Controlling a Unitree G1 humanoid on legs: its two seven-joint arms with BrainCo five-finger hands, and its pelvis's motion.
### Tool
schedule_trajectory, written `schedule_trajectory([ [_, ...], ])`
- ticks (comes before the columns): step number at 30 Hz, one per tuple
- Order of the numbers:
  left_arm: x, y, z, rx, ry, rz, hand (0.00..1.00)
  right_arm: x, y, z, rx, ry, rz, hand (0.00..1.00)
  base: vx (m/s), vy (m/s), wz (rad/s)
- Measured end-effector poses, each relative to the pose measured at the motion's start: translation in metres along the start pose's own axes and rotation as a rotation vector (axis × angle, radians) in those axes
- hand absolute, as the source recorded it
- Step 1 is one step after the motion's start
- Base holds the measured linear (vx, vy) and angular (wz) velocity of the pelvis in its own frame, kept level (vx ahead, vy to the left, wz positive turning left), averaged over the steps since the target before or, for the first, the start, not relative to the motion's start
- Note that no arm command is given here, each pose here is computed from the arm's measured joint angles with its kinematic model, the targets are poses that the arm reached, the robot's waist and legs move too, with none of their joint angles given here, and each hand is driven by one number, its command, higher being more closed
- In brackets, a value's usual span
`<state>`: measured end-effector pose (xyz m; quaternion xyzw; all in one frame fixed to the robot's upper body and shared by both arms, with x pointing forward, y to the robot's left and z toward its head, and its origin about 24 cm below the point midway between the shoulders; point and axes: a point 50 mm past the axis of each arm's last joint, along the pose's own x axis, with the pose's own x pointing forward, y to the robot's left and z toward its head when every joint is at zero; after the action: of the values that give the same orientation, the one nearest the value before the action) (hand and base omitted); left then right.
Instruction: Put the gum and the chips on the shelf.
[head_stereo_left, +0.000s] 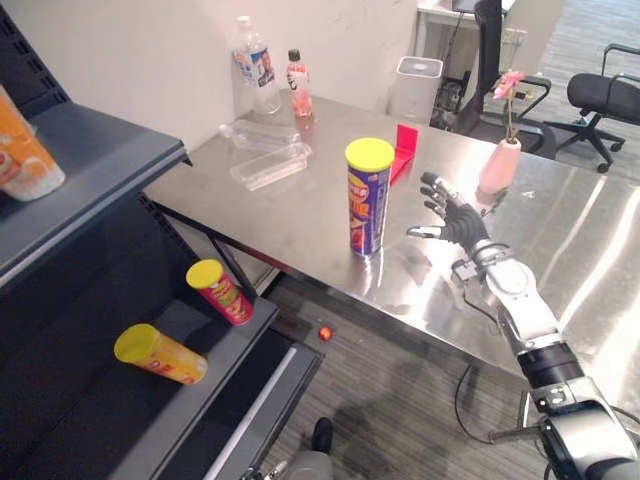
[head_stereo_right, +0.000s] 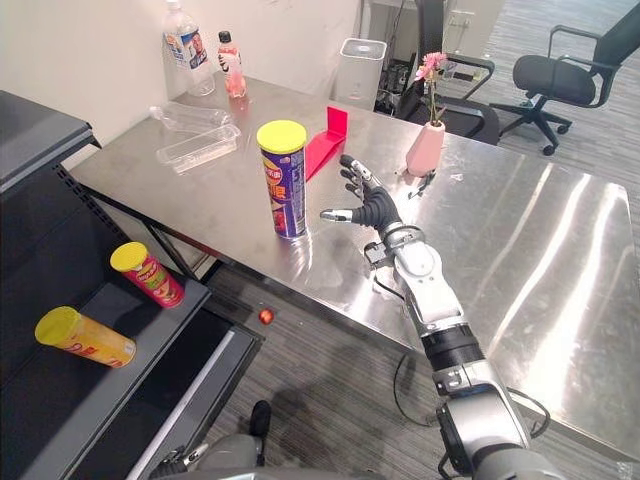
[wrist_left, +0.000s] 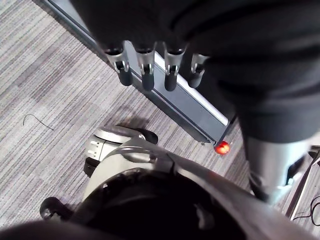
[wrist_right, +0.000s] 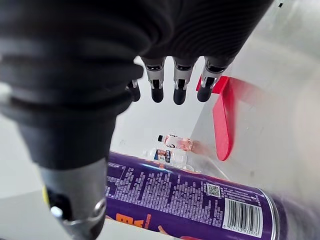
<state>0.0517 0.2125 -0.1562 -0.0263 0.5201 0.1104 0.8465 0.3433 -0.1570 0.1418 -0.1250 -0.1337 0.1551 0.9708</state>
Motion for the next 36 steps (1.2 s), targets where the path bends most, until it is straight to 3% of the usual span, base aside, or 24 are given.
schedule_trajectory([
  [29, 0.001, -0.002, 0.008, 0.015, -0.029, -0.048, 0.0, 0.037, -0.007, 0.043, -0.089, -0.105, -0.003, 0.0, -0.01, -0.016, 0.06],
  [36, 0.0, -0.002, 0.009, 0.014, -0.033, -0.049, 0.0, 0.037, -0.007, 0.033, -0.088, -0.061, -0.002, 0.0, 0.0, -0.002, 0.01],
])
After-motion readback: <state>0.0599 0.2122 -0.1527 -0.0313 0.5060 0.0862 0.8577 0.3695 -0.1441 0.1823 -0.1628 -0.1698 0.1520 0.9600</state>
